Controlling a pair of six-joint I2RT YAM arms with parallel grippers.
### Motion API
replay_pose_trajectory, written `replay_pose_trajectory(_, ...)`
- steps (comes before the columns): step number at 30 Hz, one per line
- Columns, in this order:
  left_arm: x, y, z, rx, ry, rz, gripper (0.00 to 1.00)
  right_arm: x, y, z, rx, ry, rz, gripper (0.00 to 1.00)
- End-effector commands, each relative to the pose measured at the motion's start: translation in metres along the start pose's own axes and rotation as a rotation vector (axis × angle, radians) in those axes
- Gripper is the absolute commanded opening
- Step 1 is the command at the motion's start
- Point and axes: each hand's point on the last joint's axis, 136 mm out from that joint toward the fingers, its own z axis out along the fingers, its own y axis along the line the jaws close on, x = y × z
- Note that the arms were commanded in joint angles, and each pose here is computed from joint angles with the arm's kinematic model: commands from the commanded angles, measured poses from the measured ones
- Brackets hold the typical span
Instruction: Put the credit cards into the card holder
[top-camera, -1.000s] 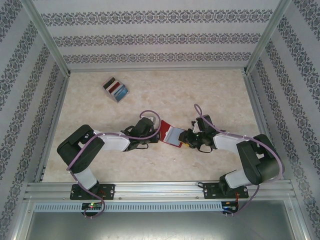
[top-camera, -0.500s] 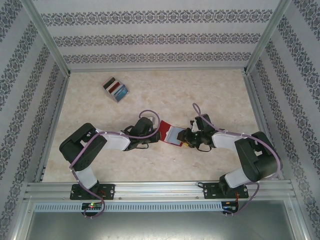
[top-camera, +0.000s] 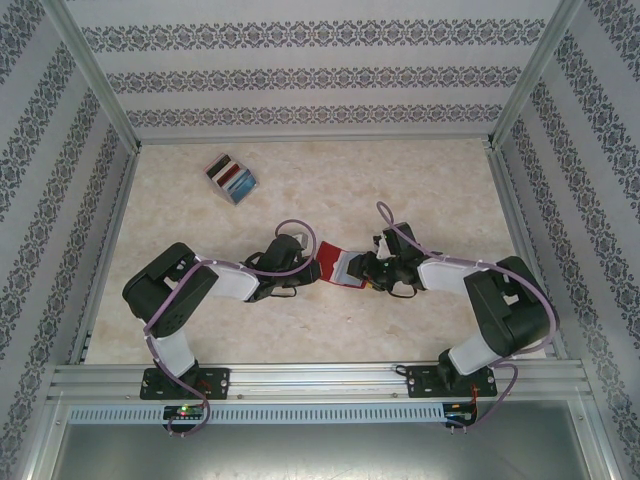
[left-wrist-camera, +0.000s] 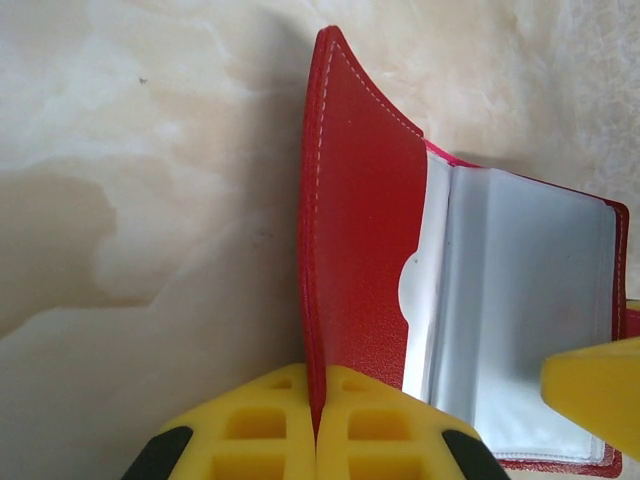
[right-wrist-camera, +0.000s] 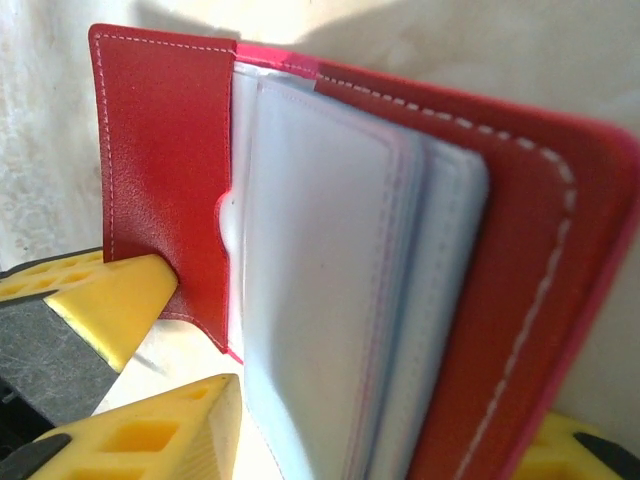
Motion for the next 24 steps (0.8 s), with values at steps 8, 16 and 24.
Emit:
replay_pose_trajectory(8,0.007,0.023,-0.001,-0.073,0.010,-0.036,0.00,0.004,-0.016,-0.030,0.037,-0.069,-0.044,0.31)
replay_pose_trajectory(16,0.009,0.022,0.002,-0.062,0.019,-0.038,0.00,0.005,-0.021,-0.019,0.041,-0.039,-0.027,0.24)
replay_pose_trajectory(24,0.010,0.021,0.004,-0.055,0.027,-0.038,0.00,0.004,-0.020,-0.013,0.047,-0.024,-0.033,0.25)
